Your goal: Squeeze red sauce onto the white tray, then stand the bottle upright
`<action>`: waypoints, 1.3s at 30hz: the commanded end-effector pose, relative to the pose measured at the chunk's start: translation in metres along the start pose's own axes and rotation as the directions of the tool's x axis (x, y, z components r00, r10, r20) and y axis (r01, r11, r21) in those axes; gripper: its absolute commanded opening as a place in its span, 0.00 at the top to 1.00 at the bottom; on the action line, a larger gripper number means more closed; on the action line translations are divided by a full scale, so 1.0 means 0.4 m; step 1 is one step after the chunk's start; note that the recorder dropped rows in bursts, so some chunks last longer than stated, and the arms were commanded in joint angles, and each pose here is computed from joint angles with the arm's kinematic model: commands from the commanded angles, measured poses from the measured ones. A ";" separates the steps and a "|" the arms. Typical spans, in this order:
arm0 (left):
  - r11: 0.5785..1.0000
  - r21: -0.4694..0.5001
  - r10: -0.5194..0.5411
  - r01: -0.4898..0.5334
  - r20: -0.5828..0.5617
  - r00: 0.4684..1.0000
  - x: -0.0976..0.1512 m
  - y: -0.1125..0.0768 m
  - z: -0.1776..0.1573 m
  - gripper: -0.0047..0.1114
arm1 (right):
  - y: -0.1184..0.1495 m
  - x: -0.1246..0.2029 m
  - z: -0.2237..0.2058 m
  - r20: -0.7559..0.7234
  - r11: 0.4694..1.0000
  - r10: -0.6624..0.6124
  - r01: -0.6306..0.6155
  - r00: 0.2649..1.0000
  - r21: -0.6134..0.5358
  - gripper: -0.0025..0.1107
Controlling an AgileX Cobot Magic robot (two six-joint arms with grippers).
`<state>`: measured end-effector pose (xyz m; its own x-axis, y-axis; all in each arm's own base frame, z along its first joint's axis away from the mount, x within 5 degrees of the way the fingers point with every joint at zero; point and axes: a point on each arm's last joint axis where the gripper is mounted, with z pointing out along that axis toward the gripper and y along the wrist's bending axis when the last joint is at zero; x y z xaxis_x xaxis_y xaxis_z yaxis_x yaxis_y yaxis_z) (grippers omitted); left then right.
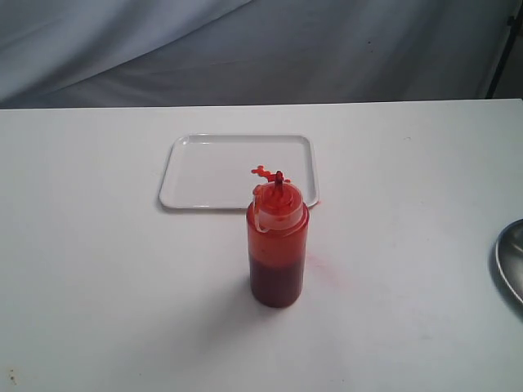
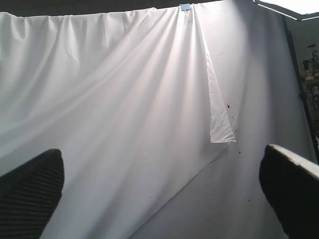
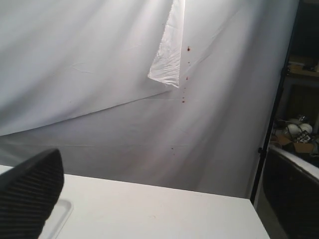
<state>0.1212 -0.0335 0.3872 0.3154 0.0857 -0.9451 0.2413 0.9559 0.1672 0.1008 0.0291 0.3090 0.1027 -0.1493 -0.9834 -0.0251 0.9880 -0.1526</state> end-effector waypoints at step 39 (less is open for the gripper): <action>0.961 -0.179 -0.224 0.209 -0.065 0.973 0.001 0.011 -0.345 0.06 | -0.002 0.004 0.000 -0.008 1.000 0.006 -0.006 1.000 0.007 0.05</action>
<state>-0.0098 0.0107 0.3597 0.2447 -0.0966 -0.9648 0.1312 0.9892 -0.0658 0.1010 0.0288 0.3076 0.0869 -0.1431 -0.9859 -0.0243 0.9890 -0.1457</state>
